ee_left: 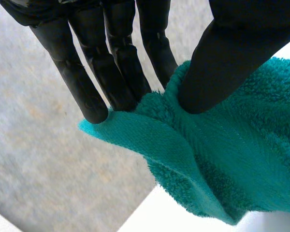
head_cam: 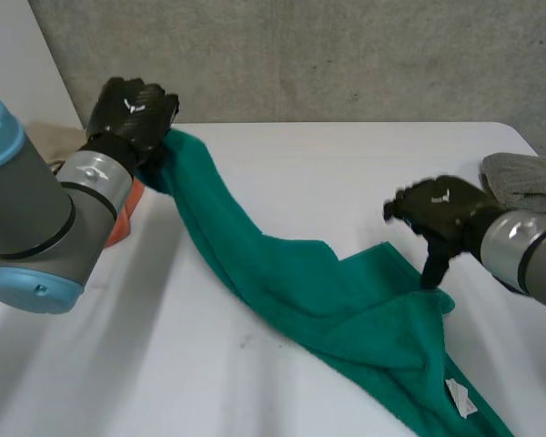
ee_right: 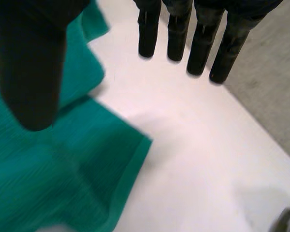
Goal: Fold the laundry.
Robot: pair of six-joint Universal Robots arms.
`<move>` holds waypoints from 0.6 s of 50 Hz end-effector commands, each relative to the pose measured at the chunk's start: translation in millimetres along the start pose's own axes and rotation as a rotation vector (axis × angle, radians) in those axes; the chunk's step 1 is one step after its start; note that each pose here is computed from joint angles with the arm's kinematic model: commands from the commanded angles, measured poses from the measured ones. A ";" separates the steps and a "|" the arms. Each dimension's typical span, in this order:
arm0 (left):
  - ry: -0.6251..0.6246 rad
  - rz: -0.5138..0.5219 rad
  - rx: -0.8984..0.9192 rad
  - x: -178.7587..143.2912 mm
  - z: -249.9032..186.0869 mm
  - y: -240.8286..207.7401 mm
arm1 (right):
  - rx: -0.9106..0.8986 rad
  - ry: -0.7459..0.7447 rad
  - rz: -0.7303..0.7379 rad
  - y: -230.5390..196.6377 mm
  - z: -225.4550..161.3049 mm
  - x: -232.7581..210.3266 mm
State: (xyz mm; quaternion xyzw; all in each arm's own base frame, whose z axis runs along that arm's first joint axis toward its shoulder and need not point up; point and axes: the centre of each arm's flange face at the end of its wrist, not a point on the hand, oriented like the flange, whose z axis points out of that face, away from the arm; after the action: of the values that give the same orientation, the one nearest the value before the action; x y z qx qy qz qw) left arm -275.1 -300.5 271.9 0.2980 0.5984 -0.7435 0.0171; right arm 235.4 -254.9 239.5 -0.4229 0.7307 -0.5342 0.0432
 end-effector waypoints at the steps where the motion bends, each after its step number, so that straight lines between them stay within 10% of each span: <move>1: -0.003 -0.004 0.112 -1.6 -17.1 -42.9 | 0.006 -0.007 0.044 8.8 46.1 6.2; 30: -0.016 -0.030 0.374 -18.2 -46.7 -119.3 | 0.026 -0.457 0.443 36.4 135.7 -75.2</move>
State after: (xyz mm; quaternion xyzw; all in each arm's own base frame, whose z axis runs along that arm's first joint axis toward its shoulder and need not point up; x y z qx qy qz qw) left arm -286.8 -226.9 376.5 0.2867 0.4641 -0.8366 -0.0494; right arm 322.4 -307.5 133.2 -0.3725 0.7652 -0.4390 0.2880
